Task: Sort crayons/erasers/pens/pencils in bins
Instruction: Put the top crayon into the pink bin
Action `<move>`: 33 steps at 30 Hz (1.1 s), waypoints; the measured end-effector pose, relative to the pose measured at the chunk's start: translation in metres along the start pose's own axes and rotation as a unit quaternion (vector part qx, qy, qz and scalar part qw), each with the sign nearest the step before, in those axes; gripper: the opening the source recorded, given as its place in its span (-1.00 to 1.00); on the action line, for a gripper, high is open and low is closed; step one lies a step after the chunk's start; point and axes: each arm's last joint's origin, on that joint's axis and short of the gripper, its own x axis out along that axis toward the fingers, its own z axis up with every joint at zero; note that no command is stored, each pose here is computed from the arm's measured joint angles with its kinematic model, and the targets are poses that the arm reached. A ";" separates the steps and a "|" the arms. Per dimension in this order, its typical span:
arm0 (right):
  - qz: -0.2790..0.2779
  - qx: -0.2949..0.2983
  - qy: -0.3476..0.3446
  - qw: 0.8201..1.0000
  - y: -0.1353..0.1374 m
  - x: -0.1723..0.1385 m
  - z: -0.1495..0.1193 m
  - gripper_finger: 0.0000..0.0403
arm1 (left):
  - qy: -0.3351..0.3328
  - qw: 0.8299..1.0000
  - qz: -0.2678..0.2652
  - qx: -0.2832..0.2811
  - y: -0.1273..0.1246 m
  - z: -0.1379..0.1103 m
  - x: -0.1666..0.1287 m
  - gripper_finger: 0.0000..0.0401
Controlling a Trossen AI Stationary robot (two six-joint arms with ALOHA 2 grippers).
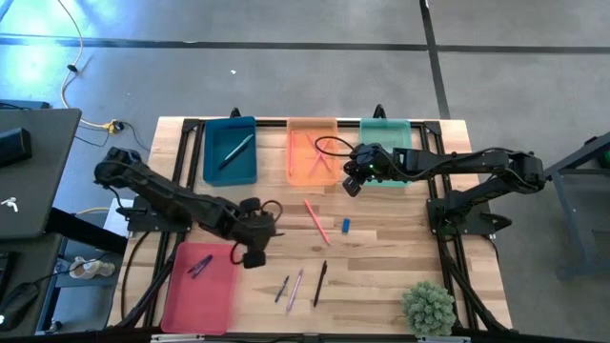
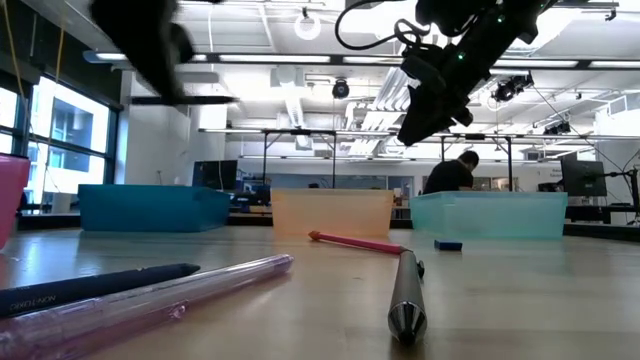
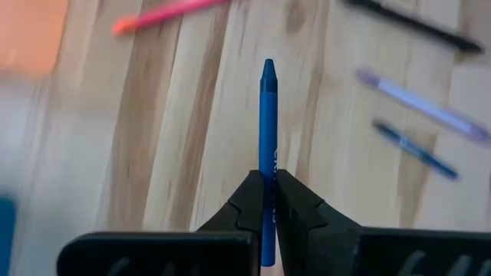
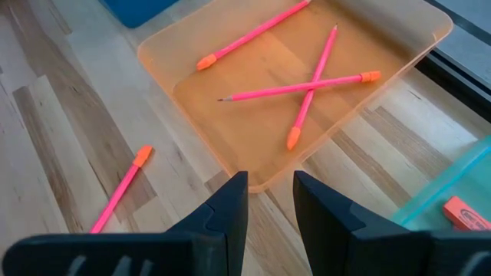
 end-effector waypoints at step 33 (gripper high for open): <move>0.006 0.000 -0.003 1.000 0.004 -0.001 0.000 -0.52 | 0.084 0.970 0.036 -0.227 -0.072 -0.158 -0.050 -0.99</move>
